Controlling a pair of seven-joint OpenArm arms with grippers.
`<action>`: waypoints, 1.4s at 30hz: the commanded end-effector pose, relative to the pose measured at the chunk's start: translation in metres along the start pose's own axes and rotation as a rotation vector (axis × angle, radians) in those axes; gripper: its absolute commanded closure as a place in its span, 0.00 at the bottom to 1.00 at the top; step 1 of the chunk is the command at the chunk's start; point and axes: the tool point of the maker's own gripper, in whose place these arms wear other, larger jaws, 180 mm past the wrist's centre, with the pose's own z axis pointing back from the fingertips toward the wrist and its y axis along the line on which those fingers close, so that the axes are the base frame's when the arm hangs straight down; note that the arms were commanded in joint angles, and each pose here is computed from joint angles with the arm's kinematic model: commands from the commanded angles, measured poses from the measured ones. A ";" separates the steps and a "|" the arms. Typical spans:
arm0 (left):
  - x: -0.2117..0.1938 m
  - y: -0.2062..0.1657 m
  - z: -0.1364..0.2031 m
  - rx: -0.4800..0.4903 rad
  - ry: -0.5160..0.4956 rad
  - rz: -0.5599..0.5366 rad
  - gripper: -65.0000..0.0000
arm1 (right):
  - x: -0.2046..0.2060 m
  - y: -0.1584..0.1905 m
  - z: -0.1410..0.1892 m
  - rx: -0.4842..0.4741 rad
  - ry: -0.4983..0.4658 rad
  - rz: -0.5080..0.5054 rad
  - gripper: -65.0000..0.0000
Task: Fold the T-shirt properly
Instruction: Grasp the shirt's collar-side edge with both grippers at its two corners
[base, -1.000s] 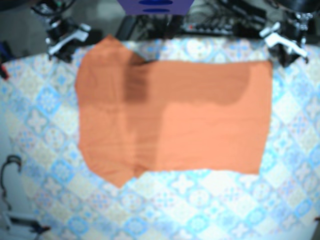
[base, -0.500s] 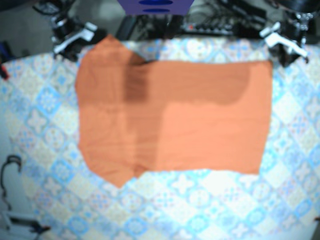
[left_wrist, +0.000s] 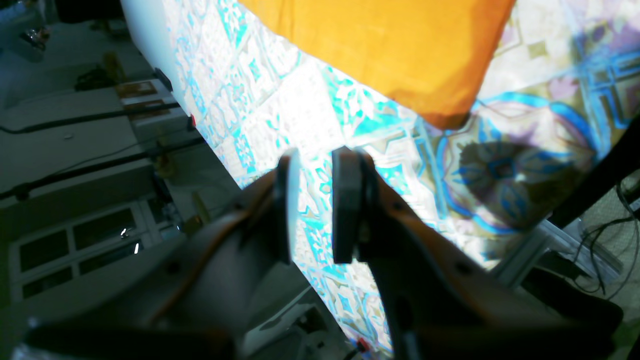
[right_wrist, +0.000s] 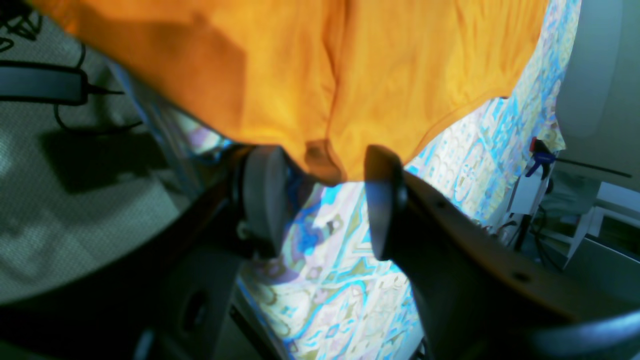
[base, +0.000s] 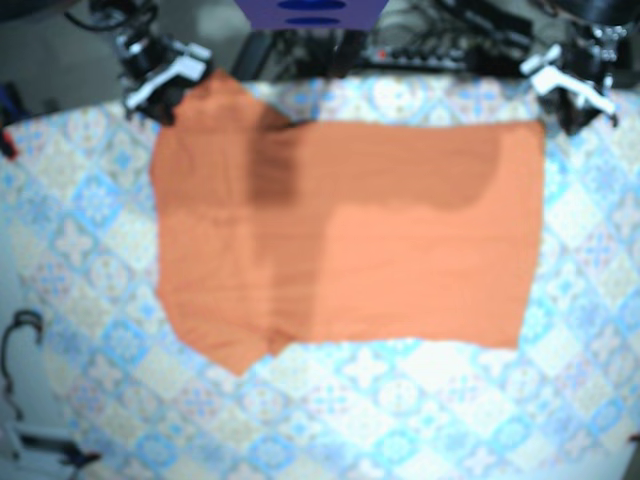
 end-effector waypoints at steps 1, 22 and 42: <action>-0.001 0.008 0.002 0.025 -0.004 -0.007 0.82 | 0.002 -0.005 0.002 -0.017 -0.013 0.007 0.61; -0.011 0.013 -0.014 0.046 0.070 0.008 0.82 | 0.002 -0.004 -0.012 -0.012 -0.019 -0.008 1.00; -0.038 -0.054 -0.044 -0.176 0.133 0.029 0.47 | 0.001 -0.003 -0.011 -0.009 -0.017 -0.006 1.00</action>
